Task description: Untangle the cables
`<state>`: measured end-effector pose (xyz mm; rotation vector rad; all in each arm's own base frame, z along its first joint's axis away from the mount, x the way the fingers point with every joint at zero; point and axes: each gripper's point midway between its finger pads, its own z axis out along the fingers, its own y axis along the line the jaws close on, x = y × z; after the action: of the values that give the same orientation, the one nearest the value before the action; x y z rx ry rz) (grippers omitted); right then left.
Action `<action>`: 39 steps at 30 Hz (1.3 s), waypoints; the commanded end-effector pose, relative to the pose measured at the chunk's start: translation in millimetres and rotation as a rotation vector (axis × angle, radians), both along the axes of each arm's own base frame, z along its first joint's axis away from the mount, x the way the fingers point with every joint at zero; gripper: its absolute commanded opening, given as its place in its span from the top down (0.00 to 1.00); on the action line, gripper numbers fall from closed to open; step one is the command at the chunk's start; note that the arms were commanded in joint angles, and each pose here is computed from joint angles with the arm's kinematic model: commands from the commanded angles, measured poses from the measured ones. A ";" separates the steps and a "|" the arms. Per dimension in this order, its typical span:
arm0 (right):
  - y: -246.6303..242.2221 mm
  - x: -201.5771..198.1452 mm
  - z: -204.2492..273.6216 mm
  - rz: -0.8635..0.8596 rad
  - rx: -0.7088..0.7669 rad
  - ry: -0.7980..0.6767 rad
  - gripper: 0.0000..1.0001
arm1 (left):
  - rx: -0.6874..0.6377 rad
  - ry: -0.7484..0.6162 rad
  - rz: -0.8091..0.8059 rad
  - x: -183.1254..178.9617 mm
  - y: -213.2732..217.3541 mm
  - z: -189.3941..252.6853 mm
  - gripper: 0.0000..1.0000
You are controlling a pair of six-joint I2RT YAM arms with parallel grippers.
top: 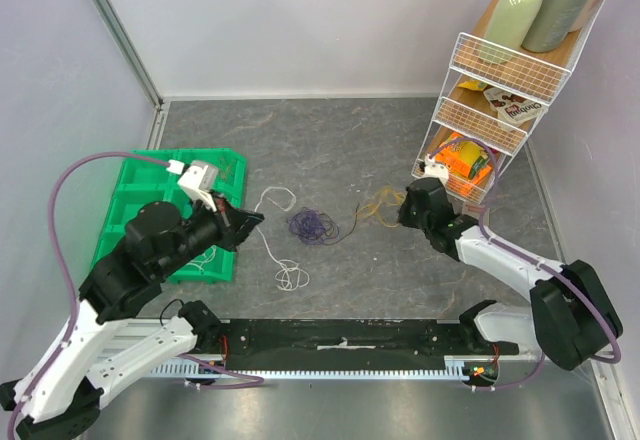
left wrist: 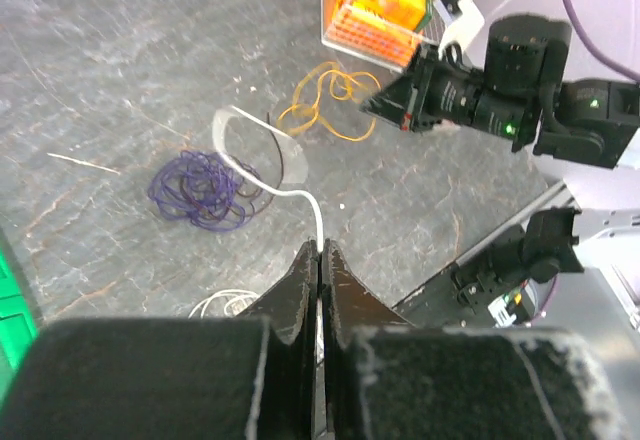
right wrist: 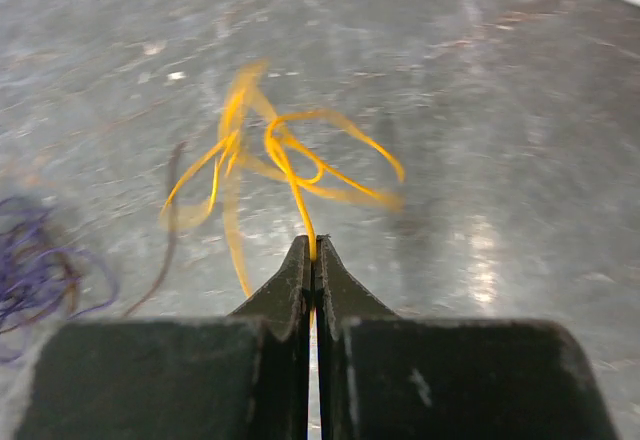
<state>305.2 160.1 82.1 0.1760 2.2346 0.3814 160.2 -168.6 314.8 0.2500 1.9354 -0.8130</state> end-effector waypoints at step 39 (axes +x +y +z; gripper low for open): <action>26.0 -16.9 -8.1 0.323 -0.027 0.029 0.85 | 0.127 0.722 0.149 -16.4 -26.3 -232.3 0.33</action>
<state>291.8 181.8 68.4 -0.1773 2.3322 0.4770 129.3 -188.4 62.4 -0.1747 2.7361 -0.7042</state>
